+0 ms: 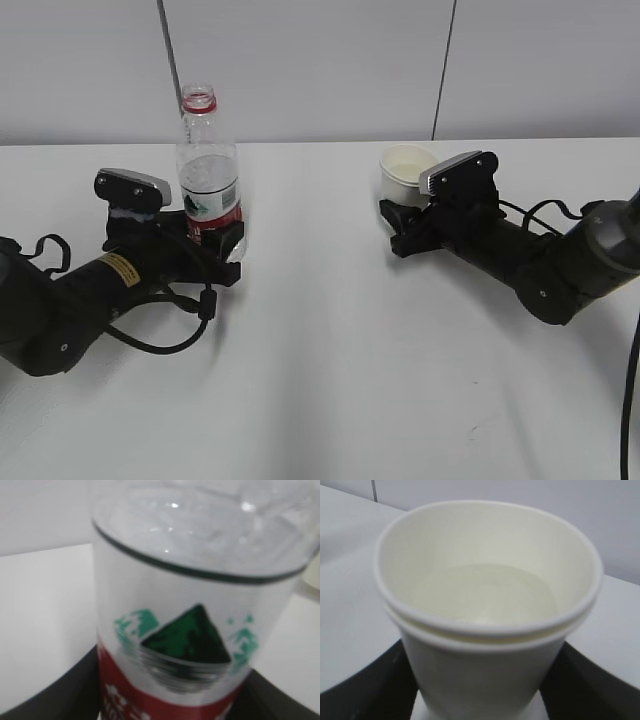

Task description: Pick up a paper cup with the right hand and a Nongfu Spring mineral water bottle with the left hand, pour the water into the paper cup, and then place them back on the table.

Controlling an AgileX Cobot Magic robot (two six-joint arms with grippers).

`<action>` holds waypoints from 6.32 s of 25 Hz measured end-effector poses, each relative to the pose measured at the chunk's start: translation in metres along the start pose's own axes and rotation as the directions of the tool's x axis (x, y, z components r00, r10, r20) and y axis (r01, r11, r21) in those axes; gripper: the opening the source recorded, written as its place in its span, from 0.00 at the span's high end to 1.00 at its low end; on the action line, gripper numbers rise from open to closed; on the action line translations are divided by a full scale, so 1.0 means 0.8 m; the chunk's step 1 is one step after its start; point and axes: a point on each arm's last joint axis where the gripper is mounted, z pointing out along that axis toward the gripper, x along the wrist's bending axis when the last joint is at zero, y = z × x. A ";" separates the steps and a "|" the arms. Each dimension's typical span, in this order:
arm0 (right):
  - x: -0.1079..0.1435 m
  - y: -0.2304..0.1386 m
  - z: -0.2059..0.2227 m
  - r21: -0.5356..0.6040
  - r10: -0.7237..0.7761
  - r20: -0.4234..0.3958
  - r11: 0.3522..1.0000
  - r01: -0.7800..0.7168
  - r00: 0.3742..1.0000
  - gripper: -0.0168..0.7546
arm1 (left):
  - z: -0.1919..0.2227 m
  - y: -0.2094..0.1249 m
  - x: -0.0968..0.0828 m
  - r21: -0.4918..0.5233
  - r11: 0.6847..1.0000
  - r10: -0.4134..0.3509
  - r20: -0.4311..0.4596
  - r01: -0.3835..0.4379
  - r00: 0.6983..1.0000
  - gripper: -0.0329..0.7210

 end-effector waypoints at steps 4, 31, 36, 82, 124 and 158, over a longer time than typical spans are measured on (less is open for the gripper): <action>0.001 -0.003 0.000 0.010 -0.004 -0.006 1.000 0.004 1.000 0.32 | 0.000 -0.002 -0.002 -0.004 1.000 -0.005 0.021 0.005 1.000 0.42; 0.008 -0.015 -0.031 0.058 0.052 0.018 0.997 -0.053 0.998 0.12 | -0.016 -0.003 -0.010 0.009 1.000 -0.002 0.063 0.001 0.998 0.28; 0.012 -0.016 -0.050 0.088 0.063 0.019 0.994 -0.064 0.998 0.14 | -0.042 0.005 -0.012 0.018 1.000 0.013 0.025 -0.014 1.000 0.28; -0.135 0.108 -0.063 0.721 0.145 0.385 0.569 -0.395 0.912 0.21 | -0.081 0.190 0.125 0.682 0.686 0.012 -0.359 0.254 0.933 0.28; -0.066 0.208 -0.231 0.844 0.236 0.253 0.421 -0.333 0.938 0.21 | -0.263 0.228 0.049 0.802 0.521 0.081 -0.388 0.293 0.918 0.28; 0.051 0.161 -0.464 0.700 0.193 0.247 0.642 -0.312 0.950 0.21 | -0.446 0.151 -0.059 0.534 0.810 -0.018 -0.393 0.244 0.919 0.30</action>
